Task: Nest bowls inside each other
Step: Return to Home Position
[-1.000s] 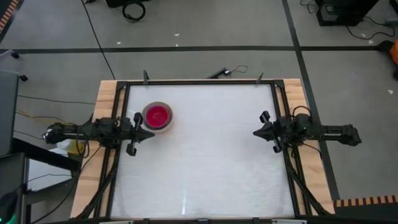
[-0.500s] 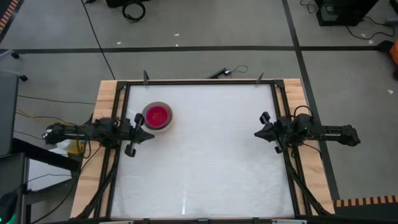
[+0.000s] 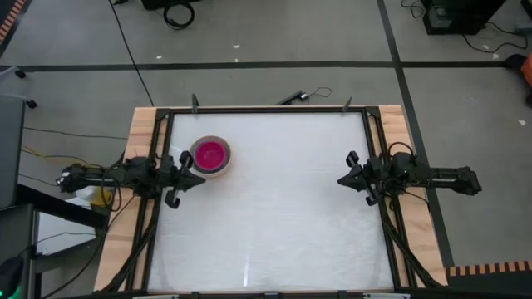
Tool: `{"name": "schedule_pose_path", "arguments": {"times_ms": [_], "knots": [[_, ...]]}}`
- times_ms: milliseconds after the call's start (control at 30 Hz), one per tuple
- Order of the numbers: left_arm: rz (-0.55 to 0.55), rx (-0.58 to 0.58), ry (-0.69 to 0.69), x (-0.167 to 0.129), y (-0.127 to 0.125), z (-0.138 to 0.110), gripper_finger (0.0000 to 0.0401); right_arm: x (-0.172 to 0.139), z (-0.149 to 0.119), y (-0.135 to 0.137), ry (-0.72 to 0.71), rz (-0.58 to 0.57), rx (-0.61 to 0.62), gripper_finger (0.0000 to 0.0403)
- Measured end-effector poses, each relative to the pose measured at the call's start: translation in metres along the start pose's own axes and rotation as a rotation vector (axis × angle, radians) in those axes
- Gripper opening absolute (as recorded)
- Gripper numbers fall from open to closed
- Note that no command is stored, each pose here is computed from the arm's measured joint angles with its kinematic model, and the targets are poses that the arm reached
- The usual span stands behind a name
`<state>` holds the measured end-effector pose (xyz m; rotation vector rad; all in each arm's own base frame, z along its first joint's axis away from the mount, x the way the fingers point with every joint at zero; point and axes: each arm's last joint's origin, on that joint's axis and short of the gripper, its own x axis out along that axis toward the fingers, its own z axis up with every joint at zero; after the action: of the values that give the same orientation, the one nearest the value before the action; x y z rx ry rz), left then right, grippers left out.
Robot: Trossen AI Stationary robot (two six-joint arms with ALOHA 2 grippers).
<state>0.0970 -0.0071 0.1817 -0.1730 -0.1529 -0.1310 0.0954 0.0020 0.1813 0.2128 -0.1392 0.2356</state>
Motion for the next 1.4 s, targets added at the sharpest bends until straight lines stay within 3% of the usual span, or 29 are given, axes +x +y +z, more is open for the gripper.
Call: {"name": "schedule_pose_path", "arguments": {"times_ms": [300, 1400], "knots": [[0.001, 0.004, 0.000, 0.0000, 0.0000, -0.0001, 0.0019, 0.0000, -0.0003, -0.0001, 0.003, 0.000, 0.001, 0.0027], [0.001, 0.004, 0.000, 0.0000, 0.0001, -0.0002, 0.0020, 0.0000, -0.0003, 0.0000, 0.003, 0.001, 0.002, 0.0028]]}}
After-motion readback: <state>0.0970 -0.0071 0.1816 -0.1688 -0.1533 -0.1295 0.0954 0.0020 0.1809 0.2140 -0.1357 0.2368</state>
